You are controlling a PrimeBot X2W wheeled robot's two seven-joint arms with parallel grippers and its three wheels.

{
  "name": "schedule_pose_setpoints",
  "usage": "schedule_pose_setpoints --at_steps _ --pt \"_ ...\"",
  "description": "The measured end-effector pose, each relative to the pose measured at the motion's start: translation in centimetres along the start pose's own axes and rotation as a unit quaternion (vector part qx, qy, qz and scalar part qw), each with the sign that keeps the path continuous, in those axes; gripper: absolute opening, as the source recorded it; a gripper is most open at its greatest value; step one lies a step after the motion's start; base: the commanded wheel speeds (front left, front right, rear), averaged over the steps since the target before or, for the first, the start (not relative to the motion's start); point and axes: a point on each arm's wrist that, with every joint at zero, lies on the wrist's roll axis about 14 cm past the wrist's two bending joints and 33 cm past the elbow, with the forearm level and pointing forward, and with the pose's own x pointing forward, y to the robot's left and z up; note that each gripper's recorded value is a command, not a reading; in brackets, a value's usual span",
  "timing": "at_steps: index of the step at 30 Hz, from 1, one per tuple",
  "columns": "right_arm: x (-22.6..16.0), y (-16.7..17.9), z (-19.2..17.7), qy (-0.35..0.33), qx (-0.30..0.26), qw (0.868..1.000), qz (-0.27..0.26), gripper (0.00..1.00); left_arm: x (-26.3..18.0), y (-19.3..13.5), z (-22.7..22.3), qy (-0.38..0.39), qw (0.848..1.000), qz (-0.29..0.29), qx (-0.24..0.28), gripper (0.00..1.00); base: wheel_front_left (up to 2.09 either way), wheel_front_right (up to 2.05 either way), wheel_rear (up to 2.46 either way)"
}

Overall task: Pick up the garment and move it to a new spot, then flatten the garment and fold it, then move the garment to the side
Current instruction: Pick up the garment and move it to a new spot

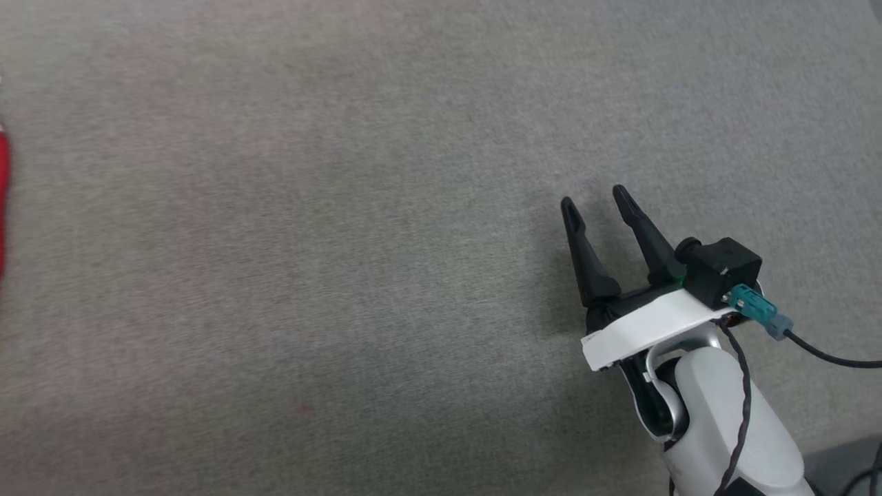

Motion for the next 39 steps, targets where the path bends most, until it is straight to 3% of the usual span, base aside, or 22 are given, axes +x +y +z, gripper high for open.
schedule_pose_setpoints --at_steps 4,9,10,11,12,22,27,33,39 --pt "-0.1 -0.7 -0.2 0.002 -0.003 1.000 -0.009 1.00 1.8 1.3 0.2 0.007 1.000 0.026 0.006 1.00 0.00 0.00 0.00" --pt "-0.4 -1.3 0.2 -0.005 0.000 1.000 -0.017 1.00 3.4 0.7 -0.4 0.027 0.999 0.022 -0.010 0.97 0.00 0.00 0.00" --pt "-0.5 -1.3 0.4 -0.008 0.000 1.000 -0.017 1.00 3.4 0.6 -0.4 0.029 0.999 0.020 -0.012 0.72 0.00 0.00 0.00" --pt "-0.5 -1.2 0.8 -0.013 0.000 1.000 -0.016 1.00 3.3 0.5 -0.3 0.029 0.999 0.019 -0.013 0.26 0.00 0.00 0.00" --pt "-0.4 -1.0 1.1 -0.019 -0.001 1.000 -0.013 1.00 3.3 0.3 -0.3 0.028 0.999 0.015 -0.012 0.00 0.00 0.00 0.00" --pt "-0.6 0.0 3.2 -0.047 -0.007 0.999 0.001 1.00 2.2 -0.8 1.5 -0.027 1.000 0.005 0.010 0.00 0.00 0.00 0.00" --pt "-1.0 0.4 3.8 -0.056 -0.002 0.998 0.004 1.00 1.1 -2.7 5.1 -0.105 0.994 -0.015 0.038 0.00 0.00 0.00 0.00" --pt "-1.9 -0.1 5.4 -0.078 0.009 0.997 -0.007 1.00 -1.6 -6.6 11.8 -0.219 0.971 -0.065 0.067 0.00 0.00 0.00 0.00" --pt "-3.1 -1.5 6.6 -0.097 0.020 0.995 -0.031 1.00 -3.8 -15.6 18.3 -0.312 0.928 -0.170 0.110 0.00 0.00 0.00 0.00"
